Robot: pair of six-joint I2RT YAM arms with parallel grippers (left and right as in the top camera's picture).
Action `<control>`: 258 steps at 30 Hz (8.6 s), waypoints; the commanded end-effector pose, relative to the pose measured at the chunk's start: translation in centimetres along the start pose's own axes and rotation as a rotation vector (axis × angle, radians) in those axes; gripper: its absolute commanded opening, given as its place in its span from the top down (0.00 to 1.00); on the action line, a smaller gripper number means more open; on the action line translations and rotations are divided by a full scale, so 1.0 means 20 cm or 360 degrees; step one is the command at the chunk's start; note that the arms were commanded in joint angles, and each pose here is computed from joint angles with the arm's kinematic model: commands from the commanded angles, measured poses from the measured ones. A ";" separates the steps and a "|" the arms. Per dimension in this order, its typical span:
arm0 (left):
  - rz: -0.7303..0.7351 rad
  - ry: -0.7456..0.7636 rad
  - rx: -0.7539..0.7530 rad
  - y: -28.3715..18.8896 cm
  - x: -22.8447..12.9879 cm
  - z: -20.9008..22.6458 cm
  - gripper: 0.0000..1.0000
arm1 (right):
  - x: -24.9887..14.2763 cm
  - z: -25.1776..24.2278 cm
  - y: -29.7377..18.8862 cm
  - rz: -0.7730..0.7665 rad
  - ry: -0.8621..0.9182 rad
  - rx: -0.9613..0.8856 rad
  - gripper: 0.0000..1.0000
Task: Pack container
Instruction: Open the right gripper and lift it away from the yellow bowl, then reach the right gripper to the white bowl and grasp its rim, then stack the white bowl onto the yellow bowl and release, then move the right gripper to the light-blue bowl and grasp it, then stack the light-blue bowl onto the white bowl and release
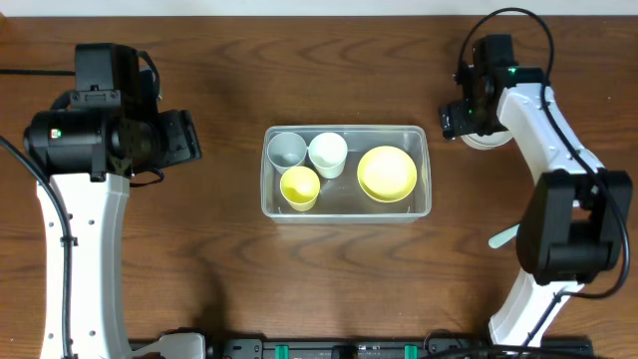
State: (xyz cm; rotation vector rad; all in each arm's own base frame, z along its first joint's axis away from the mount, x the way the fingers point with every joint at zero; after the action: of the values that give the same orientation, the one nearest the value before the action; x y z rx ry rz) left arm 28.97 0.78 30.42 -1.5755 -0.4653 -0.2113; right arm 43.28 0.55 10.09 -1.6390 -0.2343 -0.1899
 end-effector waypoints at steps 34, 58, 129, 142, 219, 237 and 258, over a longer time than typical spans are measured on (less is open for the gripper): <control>0.0025 -0.0017 0.0008 0.02 -0.01 0.01 0.29 | -0.07 -0.06 0.19 0.0156 -0.0035 -0.0039 0.96; 0.0025 -0.0017 0.0008 0.02 -0.01 0.01 0.29 | 0.00 0.14 -0.86 -0.0409 -0.0144 0.0224 0.99; 0.0035 -0.0016 0.0009 0.02 -0.01 0.01 0.29 | -0.12 -0.59 -0.75 -0.0172 0.0861 -0.0142 0.31; 0.0036 -0.0016 0.0009 0.02 -0.01 0.01 0.29 | -0.34 -0.85 -0.08 0.0327 0.1037 -0.0183 0.32; 0.0037 -0.0016 0.0009 0.02 -0.01 0.01 0.29 | -0.42 0.80 -0.76 0.0036 -0.0817 0.0474 0.99; 0.0037 -0.0017 0.0009 0.02 -0.01 0.01 0.29 | -0.49 0.86 -0.55 0.0128 -0.0882 0.0471 0.98; 0.0037 -0.0016 0.0009 0.02 -0.01 0.01 0.29 | -0.36 0.81 -0.55 -0.0040 -0.0528 0.0277 0.51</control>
State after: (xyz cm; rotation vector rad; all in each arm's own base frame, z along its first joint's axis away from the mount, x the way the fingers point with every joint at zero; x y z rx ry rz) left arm 28.88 0.78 30.37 -1.5764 -0.4641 -0.2046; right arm 32.26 18.07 17.14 -1.3941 -0.5923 0.2362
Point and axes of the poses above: each gripper's point midway between its finger pads, its own y axis out along the fingers, its own z axis along the line the jaws close on, x = y × z, the point moved 4 cm from there along -y, back along the fingers, and after that the axes turned 5 degrees about y, right-handed, at the moved point
